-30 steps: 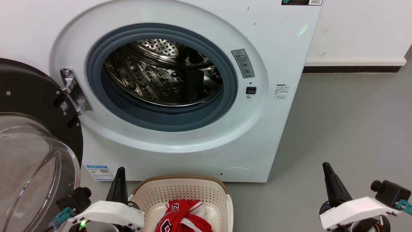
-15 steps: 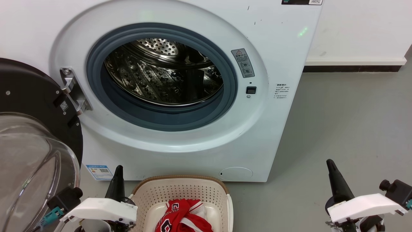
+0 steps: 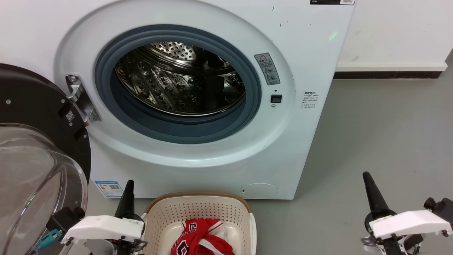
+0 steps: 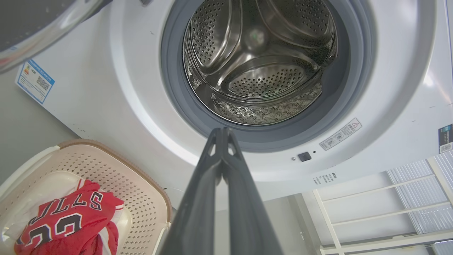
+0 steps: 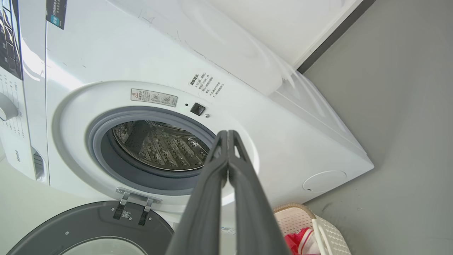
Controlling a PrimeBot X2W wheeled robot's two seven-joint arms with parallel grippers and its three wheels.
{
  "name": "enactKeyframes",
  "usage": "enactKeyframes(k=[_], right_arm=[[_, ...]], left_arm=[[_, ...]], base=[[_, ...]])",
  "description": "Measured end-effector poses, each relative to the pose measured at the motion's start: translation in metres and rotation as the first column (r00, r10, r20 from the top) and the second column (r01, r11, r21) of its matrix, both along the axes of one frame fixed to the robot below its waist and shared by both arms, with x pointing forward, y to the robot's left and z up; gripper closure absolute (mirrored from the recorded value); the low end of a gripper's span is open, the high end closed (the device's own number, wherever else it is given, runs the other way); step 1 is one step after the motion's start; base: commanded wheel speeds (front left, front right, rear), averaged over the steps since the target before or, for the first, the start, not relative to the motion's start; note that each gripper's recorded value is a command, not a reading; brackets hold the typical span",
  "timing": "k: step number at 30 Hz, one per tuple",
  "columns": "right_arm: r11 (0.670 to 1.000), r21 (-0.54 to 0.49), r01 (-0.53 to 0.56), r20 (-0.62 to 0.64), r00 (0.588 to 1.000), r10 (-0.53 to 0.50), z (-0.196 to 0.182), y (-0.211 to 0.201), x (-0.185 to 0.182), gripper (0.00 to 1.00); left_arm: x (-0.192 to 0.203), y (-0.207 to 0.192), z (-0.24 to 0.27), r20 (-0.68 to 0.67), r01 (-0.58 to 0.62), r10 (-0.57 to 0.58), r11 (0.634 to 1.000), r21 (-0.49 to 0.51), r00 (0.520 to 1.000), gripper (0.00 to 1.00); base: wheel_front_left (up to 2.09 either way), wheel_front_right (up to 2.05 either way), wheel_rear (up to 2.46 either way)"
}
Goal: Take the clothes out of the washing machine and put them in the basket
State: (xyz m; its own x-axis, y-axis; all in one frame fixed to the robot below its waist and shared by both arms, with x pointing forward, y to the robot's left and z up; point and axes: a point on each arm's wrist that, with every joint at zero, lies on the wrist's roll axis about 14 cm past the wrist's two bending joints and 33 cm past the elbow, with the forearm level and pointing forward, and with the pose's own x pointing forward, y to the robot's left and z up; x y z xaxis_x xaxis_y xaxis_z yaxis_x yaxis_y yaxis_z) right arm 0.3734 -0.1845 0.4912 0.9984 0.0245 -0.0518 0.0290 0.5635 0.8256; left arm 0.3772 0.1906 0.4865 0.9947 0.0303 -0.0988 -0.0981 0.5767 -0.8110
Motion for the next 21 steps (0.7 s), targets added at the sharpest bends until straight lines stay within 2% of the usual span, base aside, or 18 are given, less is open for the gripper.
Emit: enactKeyframes(k=[21], right_arm=[[0.975, 0.222, 0.023, -0.002, 1.0, -0.024, 0.003, -0.0063, 0.0045, 1.0]], left_arm=[[0.0033, 0.0031, 0.0029, 0.013, -0.004, 0.008, 0.973, -0.231, 1.0, 1.0]], base=[[0.0, 0.0, 0.0]])
